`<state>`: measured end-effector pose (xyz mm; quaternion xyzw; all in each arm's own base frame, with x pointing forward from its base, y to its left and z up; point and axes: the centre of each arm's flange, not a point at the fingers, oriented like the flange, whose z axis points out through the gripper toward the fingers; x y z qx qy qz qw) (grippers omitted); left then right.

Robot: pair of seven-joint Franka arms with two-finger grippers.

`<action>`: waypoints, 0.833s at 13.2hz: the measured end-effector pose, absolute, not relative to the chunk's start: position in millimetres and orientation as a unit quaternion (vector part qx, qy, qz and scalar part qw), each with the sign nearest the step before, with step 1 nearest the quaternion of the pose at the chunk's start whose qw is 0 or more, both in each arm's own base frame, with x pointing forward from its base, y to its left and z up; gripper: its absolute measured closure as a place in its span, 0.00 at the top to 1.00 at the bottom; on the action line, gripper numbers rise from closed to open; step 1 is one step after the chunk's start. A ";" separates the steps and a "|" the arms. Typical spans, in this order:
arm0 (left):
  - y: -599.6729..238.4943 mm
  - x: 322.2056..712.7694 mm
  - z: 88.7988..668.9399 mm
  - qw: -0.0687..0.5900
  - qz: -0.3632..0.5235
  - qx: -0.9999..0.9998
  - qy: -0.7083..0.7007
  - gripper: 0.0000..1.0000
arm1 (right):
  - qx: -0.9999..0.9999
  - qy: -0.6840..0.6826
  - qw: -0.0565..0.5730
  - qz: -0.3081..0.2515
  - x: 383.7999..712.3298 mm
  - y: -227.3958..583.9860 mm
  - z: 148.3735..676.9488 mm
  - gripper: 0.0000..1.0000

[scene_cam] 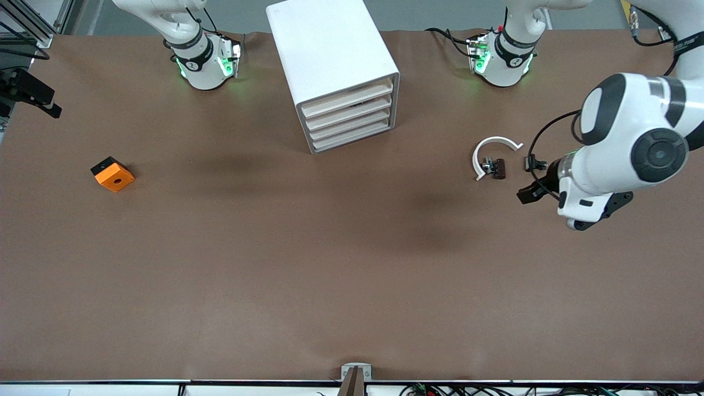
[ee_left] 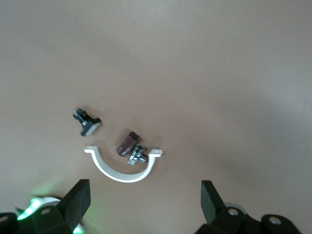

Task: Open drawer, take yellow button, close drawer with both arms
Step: 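Move the left gripper toward the white drawer cabinet's handle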

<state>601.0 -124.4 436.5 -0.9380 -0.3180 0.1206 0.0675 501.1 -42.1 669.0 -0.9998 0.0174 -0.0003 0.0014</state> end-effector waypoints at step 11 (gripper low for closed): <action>-273.8 563.0 381.8 0.128 0.178 -0.816 -0.535 1.00 | -0.998 0.019 0.000 0.056 549.0 -45.5 597.9 1.00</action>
